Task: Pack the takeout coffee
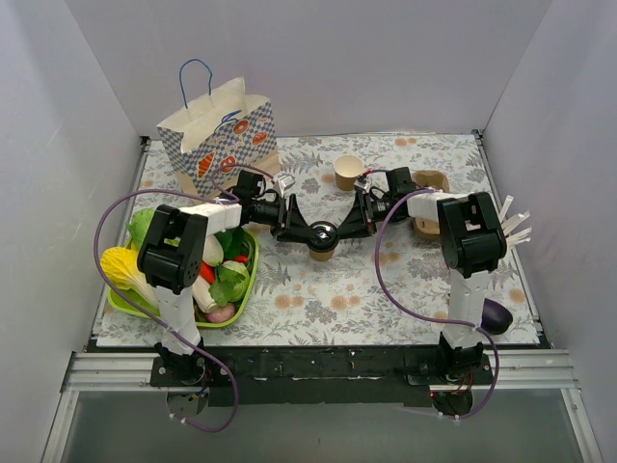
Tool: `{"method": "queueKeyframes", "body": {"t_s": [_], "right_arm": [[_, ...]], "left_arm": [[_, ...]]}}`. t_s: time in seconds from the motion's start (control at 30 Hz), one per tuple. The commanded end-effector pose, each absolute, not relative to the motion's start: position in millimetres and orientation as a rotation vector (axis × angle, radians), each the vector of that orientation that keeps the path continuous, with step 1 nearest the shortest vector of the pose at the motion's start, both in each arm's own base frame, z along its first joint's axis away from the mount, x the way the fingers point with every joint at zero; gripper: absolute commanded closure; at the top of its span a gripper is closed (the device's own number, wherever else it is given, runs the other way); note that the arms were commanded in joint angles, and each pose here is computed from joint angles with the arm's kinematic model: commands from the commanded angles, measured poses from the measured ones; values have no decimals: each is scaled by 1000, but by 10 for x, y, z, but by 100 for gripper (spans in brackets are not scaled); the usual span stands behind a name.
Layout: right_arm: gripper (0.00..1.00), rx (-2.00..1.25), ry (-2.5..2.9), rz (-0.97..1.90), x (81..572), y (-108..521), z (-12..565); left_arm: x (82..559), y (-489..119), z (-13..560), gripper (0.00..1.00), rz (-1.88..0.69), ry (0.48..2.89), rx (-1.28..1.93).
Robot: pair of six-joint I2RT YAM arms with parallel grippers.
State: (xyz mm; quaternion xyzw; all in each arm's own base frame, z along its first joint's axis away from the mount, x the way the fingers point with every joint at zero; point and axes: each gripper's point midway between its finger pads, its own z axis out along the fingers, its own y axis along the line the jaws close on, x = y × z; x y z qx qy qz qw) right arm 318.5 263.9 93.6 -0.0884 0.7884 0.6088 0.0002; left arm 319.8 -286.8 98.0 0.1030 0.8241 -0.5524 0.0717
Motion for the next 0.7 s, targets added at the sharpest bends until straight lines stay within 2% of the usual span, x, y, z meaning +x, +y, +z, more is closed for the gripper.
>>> {"method": "queueKeyframes", "body": {"t_s": [0.0,0.23,0.3,0.33,0.43,0.5,0.53,0.6,0.63,0.67], "right_arm": [[61,-146,2684,1590,3279,2496,243],[71,-122,2750,1528,3254,2457,73],[82,-124,2767,1484,3282,2454,29],[96,-130,2782,1457,3286,2447,2],[99,-190,2766,1440,3330,2480,59],[91,-273,2664,1494,3417,2553,264],[77,-289,2624,1518,3447,2583,352],[55,-364,2490,1596,3515,2666,665],[35,-390,2442,1623,3536,2687,778],[28,-417,2401,1640,3552,2707,896]], "left_arm": [[3321,-2862,735,50,-1559,2522,255],[3327,-2829,613,51,-1519,2560,231],[3328,-2818,565,51,-1496,2578,218],[3334,-2815,556,51,-1489,2576,225],[3326,-2804,540,51,-1479,2586,226],[3337,-2797,549,50,-1472,2580,239],[3361,-2806,585,50,-1472,2566,252],[3380,-2823,650,50,-1475,2540,289],[3386,-2833,679,49,-1485,2530,302],[3407,-2849,733,49,-1496,2513,319]]}}
